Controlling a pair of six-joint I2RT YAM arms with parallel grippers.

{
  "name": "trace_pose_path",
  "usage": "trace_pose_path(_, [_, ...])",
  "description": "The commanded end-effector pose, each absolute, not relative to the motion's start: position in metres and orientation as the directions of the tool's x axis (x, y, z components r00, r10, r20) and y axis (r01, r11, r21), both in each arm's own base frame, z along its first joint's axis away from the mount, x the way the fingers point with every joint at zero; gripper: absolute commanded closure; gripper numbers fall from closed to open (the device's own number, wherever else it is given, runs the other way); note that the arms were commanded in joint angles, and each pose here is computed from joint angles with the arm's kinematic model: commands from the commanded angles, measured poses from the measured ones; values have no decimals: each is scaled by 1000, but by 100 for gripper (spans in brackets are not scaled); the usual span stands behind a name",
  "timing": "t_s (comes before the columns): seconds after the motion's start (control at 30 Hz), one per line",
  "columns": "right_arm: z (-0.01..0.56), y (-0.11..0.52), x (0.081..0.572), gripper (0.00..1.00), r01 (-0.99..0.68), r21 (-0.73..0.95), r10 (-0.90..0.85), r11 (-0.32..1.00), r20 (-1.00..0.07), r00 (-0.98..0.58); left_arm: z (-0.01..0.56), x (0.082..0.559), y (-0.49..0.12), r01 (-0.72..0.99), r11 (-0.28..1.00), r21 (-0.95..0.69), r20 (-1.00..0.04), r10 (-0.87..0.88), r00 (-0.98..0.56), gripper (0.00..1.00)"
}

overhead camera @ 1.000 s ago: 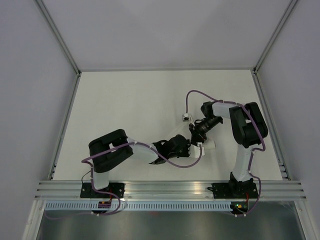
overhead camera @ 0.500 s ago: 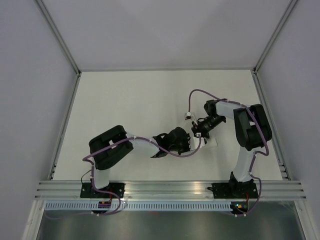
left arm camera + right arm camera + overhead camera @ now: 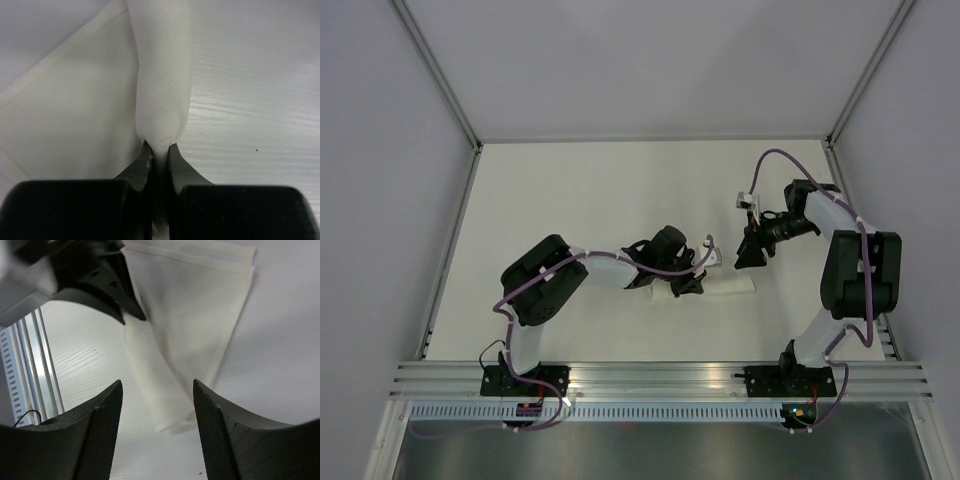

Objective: Fold the napkin, place the utensils inside, and roll it up
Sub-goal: Roll the napkin with the utensil

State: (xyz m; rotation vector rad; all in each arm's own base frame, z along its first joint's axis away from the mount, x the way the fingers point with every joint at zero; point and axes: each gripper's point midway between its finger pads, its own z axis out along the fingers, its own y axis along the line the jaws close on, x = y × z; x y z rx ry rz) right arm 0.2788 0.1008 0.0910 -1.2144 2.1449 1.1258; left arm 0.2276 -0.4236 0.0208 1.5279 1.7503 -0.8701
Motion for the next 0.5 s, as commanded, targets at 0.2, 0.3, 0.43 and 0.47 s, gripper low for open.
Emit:
trace_pose_path(0.2, [98,105,285,31,-878,-82,-558,471,-799,-224,-49,180,-374,808,145,-571,-518,700,-492,98])
trace_pose_path(0.3, [83,124,275,30,-881,-180,-609,438,-781,-143,-53,180,-373,764,151,-627,-483,694,-534,98])
trace_pose_path(0.43, [68,145,269,30,-876,-287,-675,387,-736,-57,-57,182,-371,718,164,-677,-445,685,-577,98])
trace_pose_path(0.47, [62,145,267,30,-874,-298,-688,383,-724,-55,-59,183,-370,708,167,-686,-437,683,-585,98])
